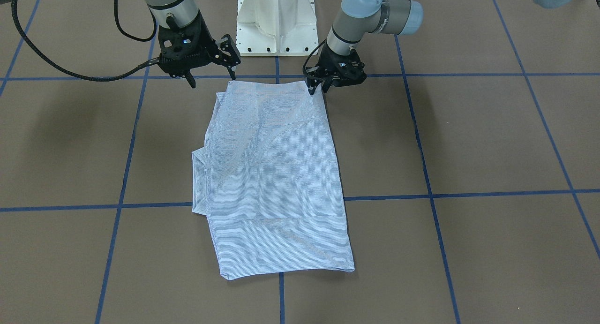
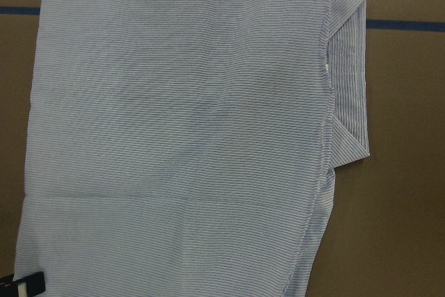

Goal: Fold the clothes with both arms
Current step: 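Lower both grippers to the shirt's side edges nearest the robot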

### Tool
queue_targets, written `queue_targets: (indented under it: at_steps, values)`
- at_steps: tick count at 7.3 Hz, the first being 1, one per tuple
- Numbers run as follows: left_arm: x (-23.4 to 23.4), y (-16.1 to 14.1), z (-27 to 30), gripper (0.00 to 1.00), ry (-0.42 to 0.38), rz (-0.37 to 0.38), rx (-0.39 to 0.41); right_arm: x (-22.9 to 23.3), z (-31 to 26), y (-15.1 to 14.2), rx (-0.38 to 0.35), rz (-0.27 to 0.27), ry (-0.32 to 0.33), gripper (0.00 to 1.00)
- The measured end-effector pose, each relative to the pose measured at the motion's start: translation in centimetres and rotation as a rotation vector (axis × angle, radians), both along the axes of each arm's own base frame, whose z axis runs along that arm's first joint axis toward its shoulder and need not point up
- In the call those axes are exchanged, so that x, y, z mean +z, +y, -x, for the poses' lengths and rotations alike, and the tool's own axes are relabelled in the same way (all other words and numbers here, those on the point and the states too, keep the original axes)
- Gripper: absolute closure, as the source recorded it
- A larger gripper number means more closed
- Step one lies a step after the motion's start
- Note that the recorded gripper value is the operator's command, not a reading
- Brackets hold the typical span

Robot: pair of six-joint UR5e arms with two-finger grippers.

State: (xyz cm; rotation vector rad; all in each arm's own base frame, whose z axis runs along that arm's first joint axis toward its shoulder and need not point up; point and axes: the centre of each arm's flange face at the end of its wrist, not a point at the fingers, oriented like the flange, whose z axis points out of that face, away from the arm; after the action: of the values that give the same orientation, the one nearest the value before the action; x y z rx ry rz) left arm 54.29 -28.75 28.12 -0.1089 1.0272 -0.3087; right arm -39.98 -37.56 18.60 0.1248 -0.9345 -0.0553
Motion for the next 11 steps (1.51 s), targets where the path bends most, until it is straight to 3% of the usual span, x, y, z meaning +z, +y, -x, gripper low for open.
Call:
queue_targets:
  at_steps: [5,6,7,8,9,10,11]
  values:
    - [-0.4,0.9,-0.4,0.48,-0.030,0.011,0.018,0.1,0.0,0.0,-0.001,0.004,0.005,0.00]
    - [-0.6,1.4,-0.7,0.53,-0.029,0.011,0.027,0.1,0.1,0.0,-0.002,0.005,0.006,0.00]
    - [-0.7,1.8,-0.9,0.69,-0.027,0.011,0.034,0.2,0.0,0.0,0.000,0.006,0.008,0.00]
    - [-0.8,1.9,-1.1,0.77,-0.026,0.012,0.037,0.3,0.0,-0.1,0.000,0.007,0.010,0.00]
    - [-0.8,1.9,-1.2,0.77,-0.027,0.012,0.036,0.3,0.0,-0.1,0.000,0.008,0.011,0.00]
    - [-0.7,1.7,-1.2,0.84,-0.029,0.012,0.033,0.4,-0.1,-0.1,0.000,0.008,0.012,0.00]
    - [-0.7,1.4,-1.0,1.00,-0.028,0.012,0.028,0.4,-0.1,-0.1,0.000,0.008,0.012,0.00]
